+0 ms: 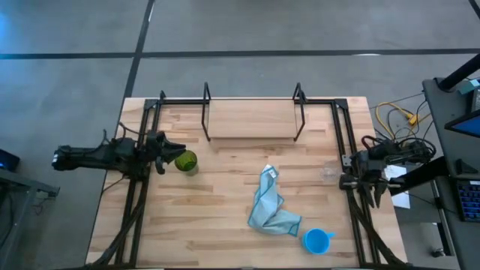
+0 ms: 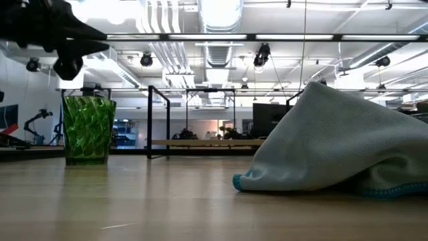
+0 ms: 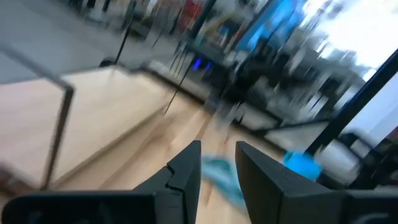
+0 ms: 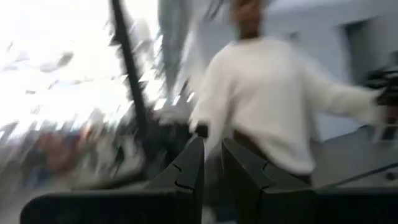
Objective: Stack small to large cups/mugs on shelf
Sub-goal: Put the green cup on the shelf
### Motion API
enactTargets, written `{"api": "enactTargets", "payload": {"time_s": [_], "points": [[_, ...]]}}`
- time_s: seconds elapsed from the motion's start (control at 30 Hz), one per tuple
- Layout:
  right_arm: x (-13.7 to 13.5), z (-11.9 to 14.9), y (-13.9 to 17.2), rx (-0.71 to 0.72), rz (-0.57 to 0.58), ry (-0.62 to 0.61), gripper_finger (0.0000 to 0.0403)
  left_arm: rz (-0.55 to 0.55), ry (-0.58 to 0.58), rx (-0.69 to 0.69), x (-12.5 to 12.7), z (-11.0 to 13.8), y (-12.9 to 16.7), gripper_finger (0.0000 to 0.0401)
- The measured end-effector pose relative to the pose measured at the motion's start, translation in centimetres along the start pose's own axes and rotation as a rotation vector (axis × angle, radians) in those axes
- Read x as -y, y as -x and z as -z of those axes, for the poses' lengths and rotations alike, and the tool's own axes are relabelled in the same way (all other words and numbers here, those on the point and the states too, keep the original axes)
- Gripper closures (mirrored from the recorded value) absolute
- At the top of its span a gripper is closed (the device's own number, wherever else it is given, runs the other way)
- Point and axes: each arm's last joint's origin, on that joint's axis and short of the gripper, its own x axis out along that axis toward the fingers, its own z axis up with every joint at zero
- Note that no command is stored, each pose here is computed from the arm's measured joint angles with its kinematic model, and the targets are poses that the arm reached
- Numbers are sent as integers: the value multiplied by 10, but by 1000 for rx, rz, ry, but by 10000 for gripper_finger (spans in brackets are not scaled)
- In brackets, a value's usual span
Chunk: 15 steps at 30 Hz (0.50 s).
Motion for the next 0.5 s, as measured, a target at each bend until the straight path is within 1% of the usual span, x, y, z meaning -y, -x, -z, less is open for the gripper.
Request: {"api": "enactTargets", "payload": {"time_s": [0.13,0.2,0.3,0.37,0.5], "points": [[5,-6,1,215,156,-106,351,-94,-57,-188,13,-29,13,315],[7,-9,2,334,227,-173,351,-118,-80,-283,20,-42,17,315],[10,-12,5,485,300,-256,351,-132,-116,-355,32,-65,20,315],[12,-13,5,535,329,-275,351,-129,-179,-391,40,-78,20,315],[15,-14,3,515,363,-257,351,-98,-305,-392,55,-101,14,315]]}}
